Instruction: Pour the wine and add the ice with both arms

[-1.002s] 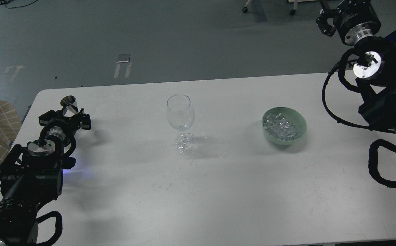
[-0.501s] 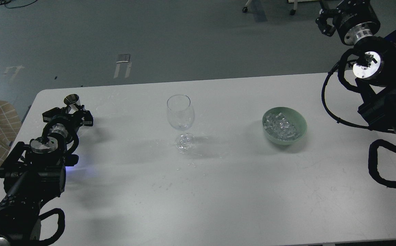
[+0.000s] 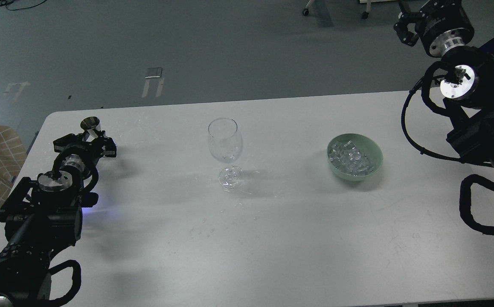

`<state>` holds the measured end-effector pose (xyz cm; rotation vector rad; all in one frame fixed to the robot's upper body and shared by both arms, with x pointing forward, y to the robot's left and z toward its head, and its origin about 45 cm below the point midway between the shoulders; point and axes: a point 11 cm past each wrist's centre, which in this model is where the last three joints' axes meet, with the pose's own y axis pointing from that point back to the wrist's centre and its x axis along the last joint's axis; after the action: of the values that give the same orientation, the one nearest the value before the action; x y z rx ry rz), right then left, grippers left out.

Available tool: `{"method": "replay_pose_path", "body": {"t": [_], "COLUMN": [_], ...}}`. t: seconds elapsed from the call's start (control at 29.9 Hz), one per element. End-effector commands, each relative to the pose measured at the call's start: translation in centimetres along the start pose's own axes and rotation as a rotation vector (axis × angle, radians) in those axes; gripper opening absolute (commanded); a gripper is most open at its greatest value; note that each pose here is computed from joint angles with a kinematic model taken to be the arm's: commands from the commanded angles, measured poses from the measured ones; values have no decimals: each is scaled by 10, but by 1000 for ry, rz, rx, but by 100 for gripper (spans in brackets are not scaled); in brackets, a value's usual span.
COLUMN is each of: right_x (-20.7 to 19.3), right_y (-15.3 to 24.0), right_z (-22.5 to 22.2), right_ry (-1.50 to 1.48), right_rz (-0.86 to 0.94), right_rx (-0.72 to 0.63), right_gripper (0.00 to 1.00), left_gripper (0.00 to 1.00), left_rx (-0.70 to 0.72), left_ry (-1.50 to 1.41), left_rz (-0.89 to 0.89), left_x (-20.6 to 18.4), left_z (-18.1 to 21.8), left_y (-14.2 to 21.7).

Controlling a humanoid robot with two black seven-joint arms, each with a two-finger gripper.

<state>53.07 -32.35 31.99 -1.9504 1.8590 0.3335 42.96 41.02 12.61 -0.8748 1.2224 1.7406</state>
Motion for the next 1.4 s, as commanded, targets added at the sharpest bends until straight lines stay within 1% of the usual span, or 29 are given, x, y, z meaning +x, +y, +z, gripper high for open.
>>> {"method": "replay_pose_path", "body": {"t": [0.0,0.07,0.67,1.07,1.37], "right_x": [-1,0,0,0,0], "right_y": [0,0,0,0,-1], "right_z": [0,-1,-3,-3,-4], "right_ry": [0,1,1,1,1], "right_rz": [-1,-1,-3,-3,-4], "right_rx": [0,1,5,6,7], "right_gripper": [100,100,100,100,100], "left_gripper": [38,36,36,33,33], "left_rx": [-1,-1,0,0,-6], "left_ry": [0,-1,0,-3,26], "left_rz": [-8,-23,-81,-149,-240], "left_x": [0,-2,-7,-18,-44], "left_z": [2,2,1,2,7], "left_y": [0,0,2,3,8]}}
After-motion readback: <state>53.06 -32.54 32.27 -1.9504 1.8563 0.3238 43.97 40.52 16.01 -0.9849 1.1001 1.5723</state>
